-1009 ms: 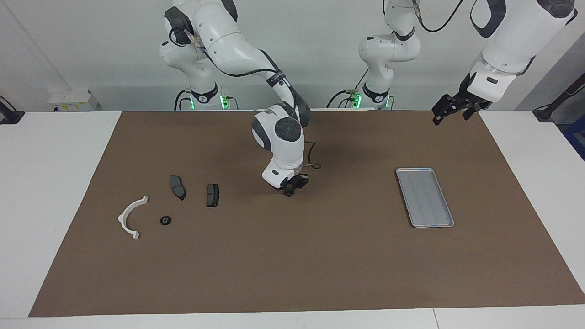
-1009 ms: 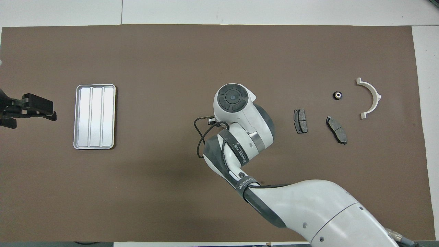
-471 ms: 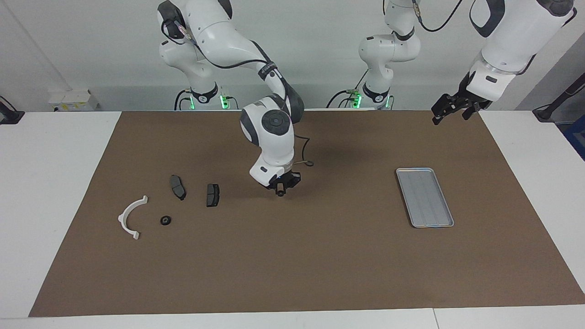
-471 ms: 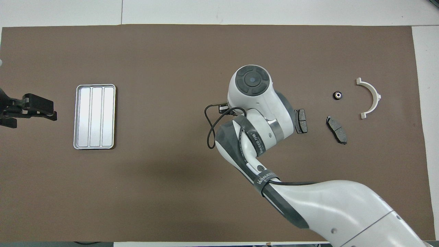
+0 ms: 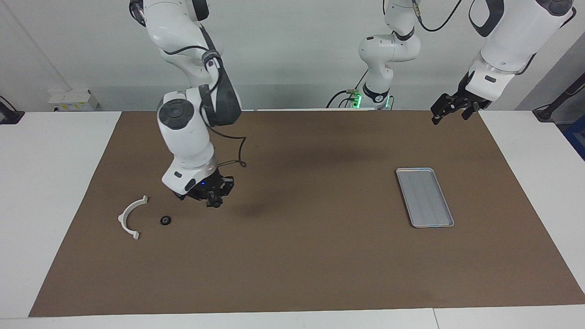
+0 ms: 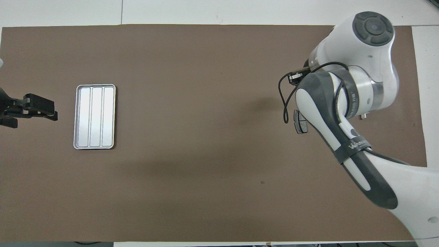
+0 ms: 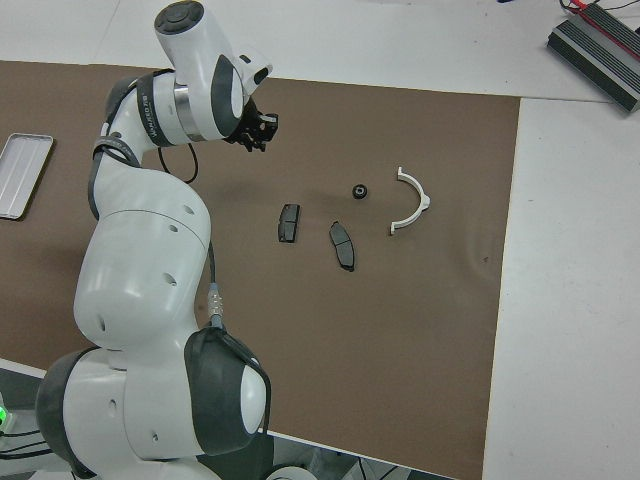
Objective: Place bearing gear from tray to pile
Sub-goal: 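Carry the gear with the right gripper beside the first gear and release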
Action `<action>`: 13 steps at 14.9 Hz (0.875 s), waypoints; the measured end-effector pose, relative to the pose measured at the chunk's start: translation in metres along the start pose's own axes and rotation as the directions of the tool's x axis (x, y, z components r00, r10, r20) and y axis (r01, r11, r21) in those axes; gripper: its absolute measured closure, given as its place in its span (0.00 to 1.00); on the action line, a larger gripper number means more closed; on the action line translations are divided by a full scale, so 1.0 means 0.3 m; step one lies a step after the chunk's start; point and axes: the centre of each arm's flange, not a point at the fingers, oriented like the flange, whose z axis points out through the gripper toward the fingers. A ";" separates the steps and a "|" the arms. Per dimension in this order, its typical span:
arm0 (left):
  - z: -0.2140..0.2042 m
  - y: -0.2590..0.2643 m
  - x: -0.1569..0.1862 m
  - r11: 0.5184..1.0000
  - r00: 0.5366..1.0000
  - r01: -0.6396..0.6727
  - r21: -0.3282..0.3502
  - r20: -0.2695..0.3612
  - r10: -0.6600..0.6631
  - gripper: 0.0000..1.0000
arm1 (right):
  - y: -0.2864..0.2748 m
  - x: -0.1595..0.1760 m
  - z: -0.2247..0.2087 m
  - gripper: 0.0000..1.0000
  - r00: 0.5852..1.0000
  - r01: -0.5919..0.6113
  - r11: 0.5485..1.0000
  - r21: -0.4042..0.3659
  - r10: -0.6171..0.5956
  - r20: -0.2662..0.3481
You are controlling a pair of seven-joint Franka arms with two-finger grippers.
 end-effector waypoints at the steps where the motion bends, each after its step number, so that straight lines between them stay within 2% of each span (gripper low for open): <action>1: 0.000 0.000 0.000 1.000 1.000 0.000 0.000 0.000 0.000 0.00 | 0.068 -0.003 0.003 0.77 1.000 0.020 1.000 -0.001 -0.020 0.001; 5: 0.000 0.000 0.000 1.000 1.000 0.000 0.000 0.000 0.000 0.00 | 0.200 -0.008 0.044 0.77 0.997 0.071 0.997 -0.001 -0.071 0.004; 7: 0.000 0.000 0.000 1.000 1.000 0.000 0.000 0.000 0.000 0.00 | 0.220 -0.006 0.089 0.77 0.996 0.086 0.996 -0.002 -0.086 -0.005; 13: 0.000 0.001 0.000 1.000 1.000 -0.001 0.000 0.000 0.001 0.00 | 0.228 -0.042 0.211 0.77 0.995 0.100 0.995 0.004 -0.100 0.019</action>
